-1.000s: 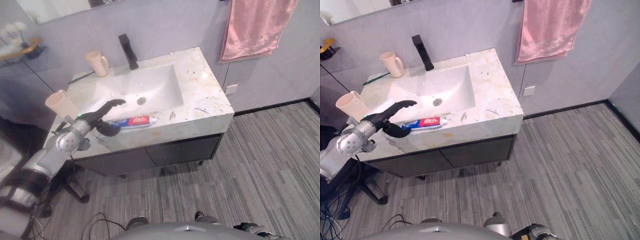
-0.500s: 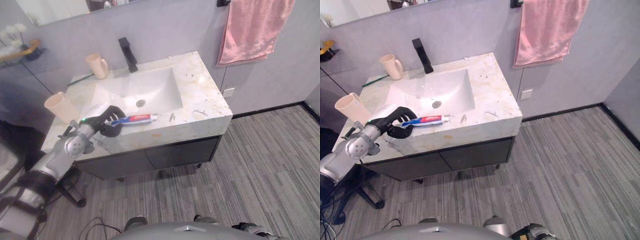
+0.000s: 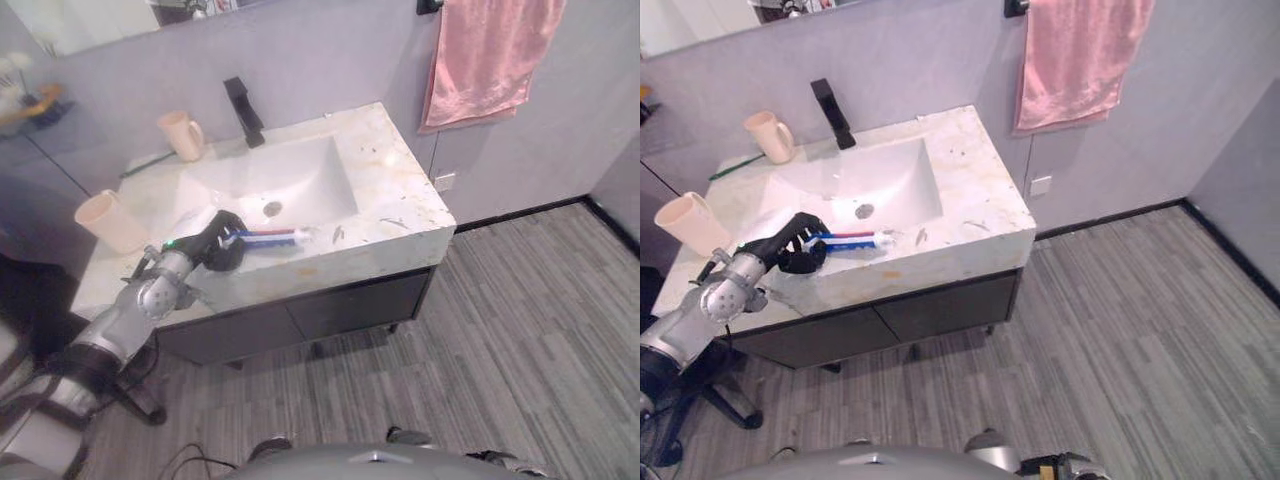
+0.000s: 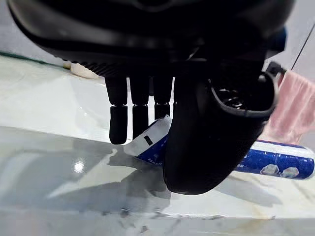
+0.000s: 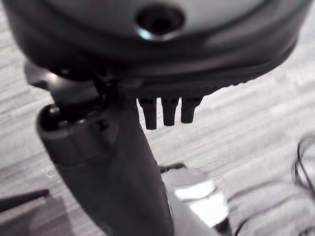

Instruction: Organize the bathroom.

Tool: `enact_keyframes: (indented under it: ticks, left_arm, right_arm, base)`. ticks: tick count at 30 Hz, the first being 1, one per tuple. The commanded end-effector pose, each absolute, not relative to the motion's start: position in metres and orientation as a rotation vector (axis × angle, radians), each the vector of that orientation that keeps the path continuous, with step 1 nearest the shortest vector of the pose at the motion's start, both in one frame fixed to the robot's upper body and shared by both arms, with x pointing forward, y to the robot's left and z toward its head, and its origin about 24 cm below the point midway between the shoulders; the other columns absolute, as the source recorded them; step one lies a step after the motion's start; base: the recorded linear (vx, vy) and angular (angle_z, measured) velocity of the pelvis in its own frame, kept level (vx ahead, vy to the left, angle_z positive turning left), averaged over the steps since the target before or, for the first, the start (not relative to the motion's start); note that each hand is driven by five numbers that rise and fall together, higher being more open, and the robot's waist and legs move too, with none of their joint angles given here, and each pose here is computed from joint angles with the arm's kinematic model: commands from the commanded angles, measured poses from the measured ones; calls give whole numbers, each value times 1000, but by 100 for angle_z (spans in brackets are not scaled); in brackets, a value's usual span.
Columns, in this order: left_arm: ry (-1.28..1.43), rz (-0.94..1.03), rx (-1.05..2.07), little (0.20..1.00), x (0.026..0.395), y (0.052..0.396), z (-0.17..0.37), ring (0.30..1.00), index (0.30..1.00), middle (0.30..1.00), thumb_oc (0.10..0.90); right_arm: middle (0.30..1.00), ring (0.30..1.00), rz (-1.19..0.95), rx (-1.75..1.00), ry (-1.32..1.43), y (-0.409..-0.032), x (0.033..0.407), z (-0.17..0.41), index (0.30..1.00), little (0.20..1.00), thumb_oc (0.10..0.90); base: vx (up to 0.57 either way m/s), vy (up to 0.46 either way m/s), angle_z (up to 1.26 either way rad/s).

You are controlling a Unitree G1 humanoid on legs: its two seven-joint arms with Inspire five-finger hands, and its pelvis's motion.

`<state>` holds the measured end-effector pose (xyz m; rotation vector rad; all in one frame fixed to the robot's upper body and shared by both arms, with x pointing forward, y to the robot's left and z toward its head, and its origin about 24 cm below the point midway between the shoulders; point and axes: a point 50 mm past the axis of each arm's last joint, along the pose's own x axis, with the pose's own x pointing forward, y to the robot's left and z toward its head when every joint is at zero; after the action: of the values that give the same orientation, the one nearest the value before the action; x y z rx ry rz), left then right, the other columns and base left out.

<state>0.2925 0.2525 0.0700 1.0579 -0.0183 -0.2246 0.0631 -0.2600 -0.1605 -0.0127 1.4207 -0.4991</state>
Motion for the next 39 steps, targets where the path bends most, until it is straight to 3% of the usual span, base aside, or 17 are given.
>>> enact_keyframes:
  ticks: [1, 10, 15, 19, 22, 27, 33, 39]
  left_arm:
    - [-426, -72, 834, 300, 305, 250, 154, 300, 300, 300, 400]
    - [-532, 11, 617, 300, 298, 258, 199, 300, 300, 300, 400]
    - [-621, 145, 512, 300, 281, 284, 224, 300, 300, 300, 400]
    - [-658, 179, 433, 300, 266, 297, 232, 300, 300, 300, 400]
    - [-661, 211, 337, 300, 257, 308, 236, 300, 300, 300, 400]
    - [-677, 221, 160, 300, 265, 307, 267, 300, 300, 300, 400]
    - [-692, 194, 16, 300, 287, 302, 314, 300, 300, 300, 400]
    - [-668, 101, -71, 300, 306, 291, 324, 300, 300, 300, 400]
  right_arm:
    - [900, 900, -778, 49, 1244, -301, 66, -145, 900, 900, 800]
    - [900, 900, -1150, 91, 585, -377, 102, -73, 900, 900, 800]
    - [900, 900, -1235, -3, -29, -426, 123, 35, 900, 900, 800]
    - [900, 900, -1205, -126, -361, -430, 134, 108, 900, 900, 800]
    - [900, 900, -1110, -245, -684, -411, 150, 181, 900, 900, 800]
    - [900, 900, -653, -274, -1027, -337, 193, 264, 900, 900, 800]
    - [900, 900, -39, -183, -1042, -254, 243, 304, 900, 900, 800]
    - [900, 900, 502, -72, -759, -184, 279, 305, 900, 900, 800]
  base:
    - [-12, 8, -15]
    - [-32, 50, -15]
    - [-36, 71, -8]
    - [-22, 82, -7]
    - [-4, 101, -5]
    - [-1, 74, -4]
    - [-17, 58, -1]
    - [-4, 19, 8]
